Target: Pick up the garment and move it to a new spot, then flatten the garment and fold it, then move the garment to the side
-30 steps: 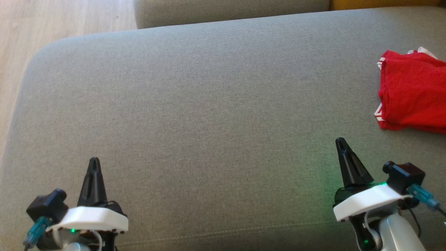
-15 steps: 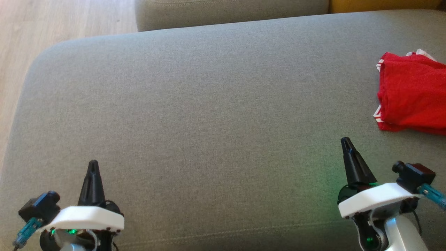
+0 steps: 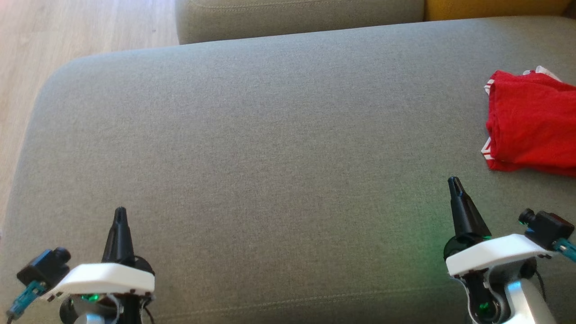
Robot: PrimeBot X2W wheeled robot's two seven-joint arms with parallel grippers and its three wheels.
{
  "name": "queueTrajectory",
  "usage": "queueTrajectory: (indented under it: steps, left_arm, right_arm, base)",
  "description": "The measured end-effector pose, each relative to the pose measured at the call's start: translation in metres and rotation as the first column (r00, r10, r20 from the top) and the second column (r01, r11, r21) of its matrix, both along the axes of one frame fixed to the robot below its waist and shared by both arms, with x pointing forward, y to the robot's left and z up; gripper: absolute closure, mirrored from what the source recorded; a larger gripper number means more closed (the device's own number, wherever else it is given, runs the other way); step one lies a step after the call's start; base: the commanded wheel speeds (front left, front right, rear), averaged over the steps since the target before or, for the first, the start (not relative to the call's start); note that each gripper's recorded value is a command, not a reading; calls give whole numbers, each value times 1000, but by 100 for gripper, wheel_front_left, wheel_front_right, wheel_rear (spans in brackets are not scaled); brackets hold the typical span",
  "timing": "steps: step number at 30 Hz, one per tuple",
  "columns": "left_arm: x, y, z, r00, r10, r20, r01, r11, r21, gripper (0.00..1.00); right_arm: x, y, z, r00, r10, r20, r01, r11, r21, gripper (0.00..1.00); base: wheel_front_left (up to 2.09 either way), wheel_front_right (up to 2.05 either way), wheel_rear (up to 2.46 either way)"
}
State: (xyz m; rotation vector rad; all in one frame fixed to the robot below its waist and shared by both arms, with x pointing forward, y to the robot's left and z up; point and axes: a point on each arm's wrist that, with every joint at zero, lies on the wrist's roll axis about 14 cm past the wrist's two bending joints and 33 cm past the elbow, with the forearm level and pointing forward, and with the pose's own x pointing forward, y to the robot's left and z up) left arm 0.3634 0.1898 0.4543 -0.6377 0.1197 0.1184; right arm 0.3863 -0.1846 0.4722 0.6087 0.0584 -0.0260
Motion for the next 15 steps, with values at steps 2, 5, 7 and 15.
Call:
queueTrajectory:
  steps: [2,5,7,15]
  left_arm:
    - [1,-1,0,1000,-2,1,2,1000,-24,100]
    - [2,0,2,1000,3,5,-3,998,-55,100]
    - [1,0,1,1000,8,1,-7,997,-77,100]
    - [1,1,-1,1000,19,-10,-20,985,-173,100]
  right_arm:
    - [0,-1,0,1000,-3,-3,3,1000,22,100]
    - [0,-2,0,1000,-10,-7,11,998,55,100]
    - [-1,-2,0,1000,-13,-10,14,997,76,100]
    - [-1,-5,0,999,-29,-18,31,984,177,100]
  base:
    - [0,0,0]
    - [0,0,0]
    - [0,0,0]
    - [0,0,0]
